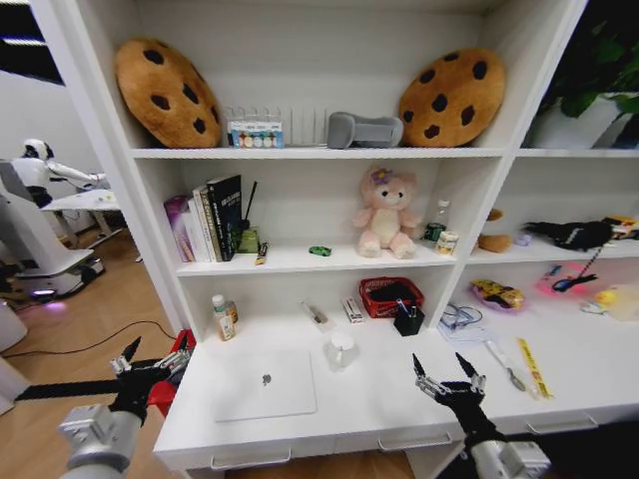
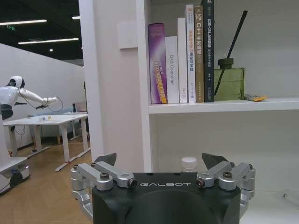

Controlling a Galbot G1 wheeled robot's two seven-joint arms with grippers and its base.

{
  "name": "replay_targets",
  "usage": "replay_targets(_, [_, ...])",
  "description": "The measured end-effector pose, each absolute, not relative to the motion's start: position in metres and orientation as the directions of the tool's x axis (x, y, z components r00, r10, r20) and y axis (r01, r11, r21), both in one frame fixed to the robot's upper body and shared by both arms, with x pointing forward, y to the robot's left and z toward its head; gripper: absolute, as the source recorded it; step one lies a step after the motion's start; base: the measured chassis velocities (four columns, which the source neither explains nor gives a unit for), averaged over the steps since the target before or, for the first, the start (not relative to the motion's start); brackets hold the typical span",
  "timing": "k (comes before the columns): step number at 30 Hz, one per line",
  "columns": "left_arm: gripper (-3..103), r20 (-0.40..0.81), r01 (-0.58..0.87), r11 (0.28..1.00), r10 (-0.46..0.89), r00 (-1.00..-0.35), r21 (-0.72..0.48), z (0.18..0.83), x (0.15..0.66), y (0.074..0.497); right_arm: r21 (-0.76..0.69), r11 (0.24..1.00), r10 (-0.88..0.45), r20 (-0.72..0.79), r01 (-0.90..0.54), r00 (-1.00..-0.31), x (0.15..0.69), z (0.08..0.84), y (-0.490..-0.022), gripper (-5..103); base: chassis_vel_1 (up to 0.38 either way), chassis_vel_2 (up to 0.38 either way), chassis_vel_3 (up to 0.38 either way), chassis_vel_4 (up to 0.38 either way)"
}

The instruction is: Organize the objects on the table.

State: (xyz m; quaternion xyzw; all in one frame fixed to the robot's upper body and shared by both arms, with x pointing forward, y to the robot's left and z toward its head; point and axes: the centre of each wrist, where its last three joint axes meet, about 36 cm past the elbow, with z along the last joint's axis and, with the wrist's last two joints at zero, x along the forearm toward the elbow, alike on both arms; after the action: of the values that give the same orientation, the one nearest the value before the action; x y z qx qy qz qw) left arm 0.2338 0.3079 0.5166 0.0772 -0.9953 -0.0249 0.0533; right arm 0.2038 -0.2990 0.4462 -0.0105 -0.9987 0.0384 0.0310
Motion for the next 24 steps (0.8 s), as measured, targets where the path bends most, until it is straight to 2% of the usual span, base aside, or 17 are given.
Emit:
replay_targets(11, [100, 0.102, -0.15, 0.987, -0.155, -0.983, 0.058, 0.5166, 0.2338, 0.3078, -0.078, 0.997, 0.023, 0.061, 0.019, -0.998, 0.2038, 0.4462, -0.2991, 100, 0.026, -0.036, -0.039, 0.048])
replay_targets(24, [100, 0.102, -0.15, 0.987, -0.156, -0.982, 0.058, 0.5166, 0.2338, 0.3078, -0.078, 0.997, 0.023, 0.061, 0.019, -0.998, 0.2038, 0.4462, -0.2991, 100, 0.267, -0.138, -0.267, 0.159])
